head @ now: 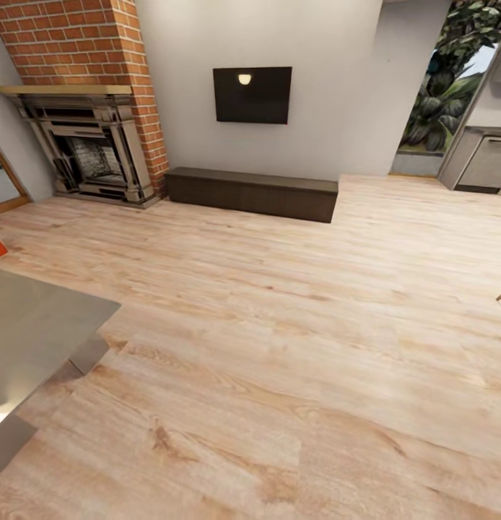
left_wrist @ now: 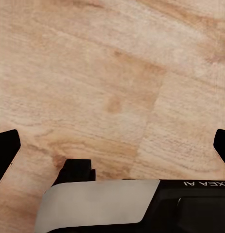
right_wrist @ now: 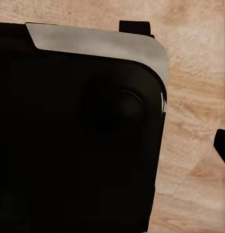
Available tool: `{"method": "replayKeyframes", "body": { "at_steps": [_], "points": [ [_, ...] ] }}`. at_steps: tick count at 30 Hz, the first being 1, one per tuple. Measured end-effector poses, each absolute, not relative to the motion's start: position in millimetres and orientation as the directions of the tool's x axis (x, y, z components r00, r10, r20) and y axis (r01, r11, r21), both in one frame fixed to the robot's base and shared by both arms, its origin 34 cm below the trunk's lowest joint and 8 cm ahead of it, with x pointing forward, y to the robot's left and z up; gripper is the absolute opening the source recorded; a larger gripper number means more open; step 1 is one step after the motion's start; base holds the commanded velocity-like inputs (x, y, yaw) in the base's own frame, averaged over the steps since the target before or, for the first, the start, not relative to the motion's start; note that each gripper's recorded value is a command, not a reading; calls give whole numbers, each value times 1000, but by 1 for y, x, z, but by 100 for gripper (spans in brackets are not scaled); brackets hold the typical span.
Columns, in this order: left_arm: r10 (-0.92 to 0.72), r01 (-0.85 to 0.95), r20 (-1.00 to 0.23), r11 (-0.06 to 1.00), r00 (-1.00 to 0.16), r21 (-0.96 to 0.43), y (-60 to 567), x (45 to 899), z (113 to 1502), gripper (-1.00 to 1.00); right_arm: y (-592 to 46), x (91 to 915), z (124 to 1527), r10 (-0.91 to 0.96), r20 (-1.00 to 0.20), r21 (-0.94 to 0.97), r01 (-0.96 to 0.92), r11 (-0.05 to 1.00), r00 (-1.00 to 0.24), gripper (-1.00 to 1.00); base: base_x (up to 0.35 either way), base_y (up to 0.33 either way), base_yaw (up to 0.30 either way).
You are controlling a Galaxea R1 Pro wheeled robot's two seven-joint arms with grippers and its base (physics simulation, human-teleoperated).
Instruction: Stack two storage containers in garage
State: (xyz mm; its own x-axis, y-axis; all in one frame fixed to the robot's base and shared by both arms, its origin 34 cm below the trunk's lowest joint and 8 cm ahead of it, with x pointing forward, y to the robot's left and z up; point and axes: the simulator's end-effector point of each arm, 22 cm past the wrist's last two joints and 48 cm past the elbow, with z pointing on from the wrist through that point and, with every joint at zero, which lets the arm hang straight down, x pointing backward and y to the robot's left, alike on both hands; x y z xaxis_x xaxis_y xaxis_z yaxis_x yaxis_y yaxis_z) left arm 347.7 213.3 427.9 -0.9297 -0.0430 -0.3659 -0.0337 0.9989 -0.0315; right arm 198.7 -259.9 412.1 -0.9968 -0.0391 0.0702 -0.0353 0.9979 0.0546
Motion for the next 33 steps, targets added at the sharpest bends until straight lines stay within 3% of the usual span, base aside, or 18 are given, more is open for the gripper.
{"method": "replayKeyframes", "body": {
  "at_steps": [20,33],
  "points": [
    [-43,-33,-366,999,-930,-31,213,348,428,100,-260,199,412,-40,70,55,-36,998,-997,100,344,0,11],
    [-43,-34,-366,999,-930,-31,213,348,428,100,-259,199,412,-43,70,56,-39,998,-997,100,344,0,215]
  ]
}}
